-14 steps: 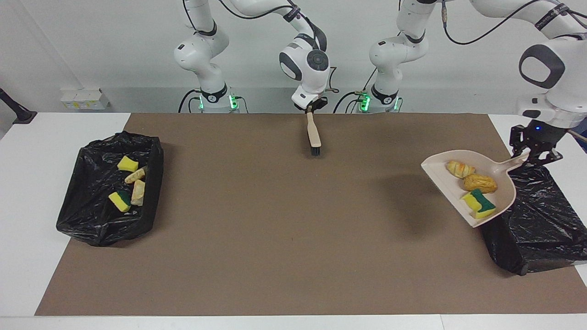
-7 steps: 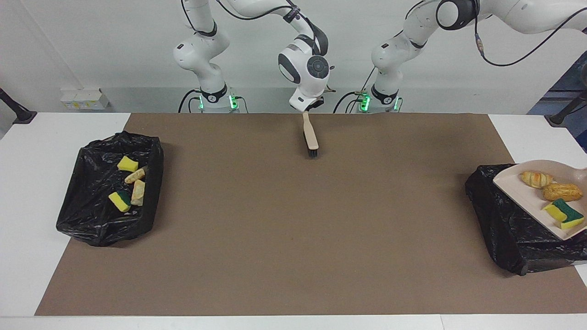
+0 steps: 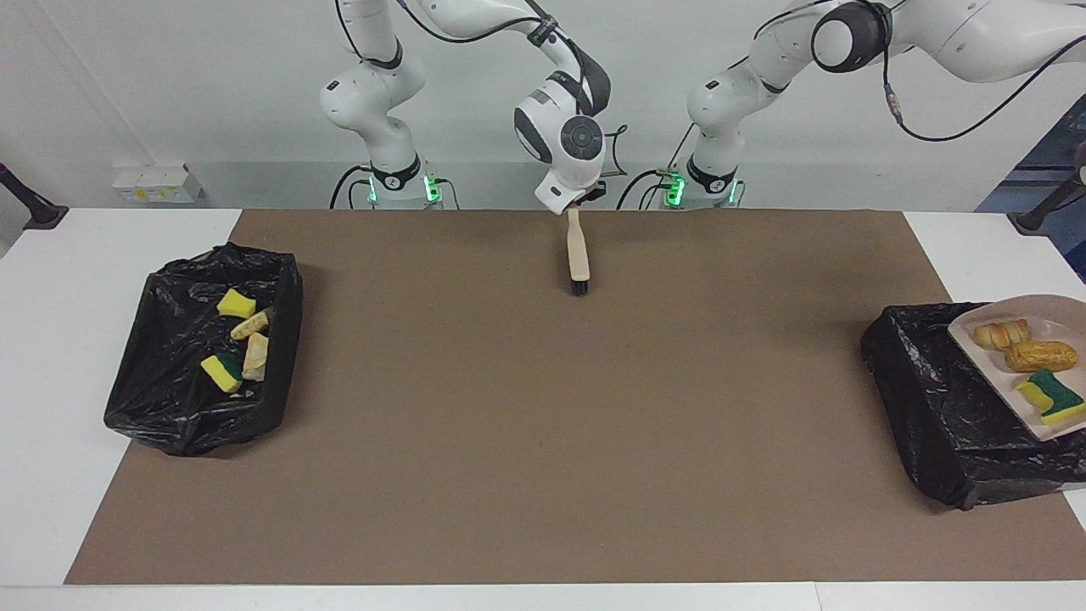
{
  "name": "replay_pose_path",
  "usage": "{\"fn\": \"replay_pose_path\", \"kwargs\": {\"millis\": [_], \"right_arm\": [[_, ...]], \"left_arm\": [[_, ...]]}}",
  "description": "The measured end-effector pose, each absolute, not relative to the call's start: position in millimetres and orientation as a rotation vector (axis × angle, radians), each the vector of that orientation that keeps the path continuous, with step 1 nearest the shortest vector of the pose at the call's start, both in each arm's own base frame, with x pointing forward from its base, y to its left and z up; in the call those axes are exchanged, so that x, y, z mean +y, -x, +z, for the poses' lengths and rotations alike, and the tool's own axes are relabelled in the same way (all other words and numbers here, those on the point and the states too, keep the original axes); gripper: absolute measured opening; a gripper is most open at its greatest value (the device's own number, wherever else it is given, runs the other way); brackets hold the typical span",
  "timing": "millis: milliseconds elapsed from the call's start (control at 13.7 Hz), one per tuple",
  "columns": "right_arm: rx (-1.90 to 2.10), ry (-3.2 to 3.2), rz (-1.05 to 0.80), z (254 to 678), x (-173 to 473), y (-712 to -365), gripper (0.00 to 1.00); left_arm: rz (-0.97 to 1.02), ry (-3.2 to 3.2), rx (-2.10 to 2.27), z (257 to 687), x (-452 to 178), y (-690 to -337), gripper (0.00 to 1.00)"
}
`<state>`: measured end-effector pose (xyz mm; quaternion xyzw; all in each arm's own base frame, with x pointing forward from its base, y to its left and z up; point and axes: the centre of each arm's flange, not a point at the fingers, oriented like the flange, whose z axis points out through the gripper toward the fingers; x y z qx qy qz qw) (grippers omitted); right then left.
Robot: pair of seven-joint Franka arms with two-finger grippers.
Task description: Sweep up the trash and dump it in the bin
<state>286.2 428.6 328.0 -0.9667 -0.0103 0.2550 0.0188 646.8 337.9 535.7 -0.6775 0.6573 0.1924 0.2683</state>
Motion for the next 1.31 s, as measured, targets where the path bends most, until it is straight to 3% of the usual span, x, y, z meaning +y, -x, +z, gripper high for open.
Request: {"fn": "replay_pose_path", "kwargs": {"millis": [146,219,365,510,948,1312], "right_arm": [[-0.041,2.994,0.789,336,433,-290,0.46],[-0.038,2.986,0.788,345,434,-297,0.58],[-0.005,2.954,0.778,370,424,-329,0.83],[0.011,2.916,0.718,399,401,-374,1.00],[0.000,2.976,0.388,481,307,-481,1.00],[-0.060,3.007,0.159,525,171,-556,1.00]], "left_arm": [[0.572,1.790,1.773,537,336,-648,0.32],[0.594,1.777,1.767,539,337,-647,0.32],[0.643,1.748,1.746,546,343,-644,0.32],[0.659,1.732,1.730,554,345,-642,0.32],[0.633,1.709,1.757,600,286,-645,0.32],[0.574,1.808,1.901,571,180,-660,0.32]]}}
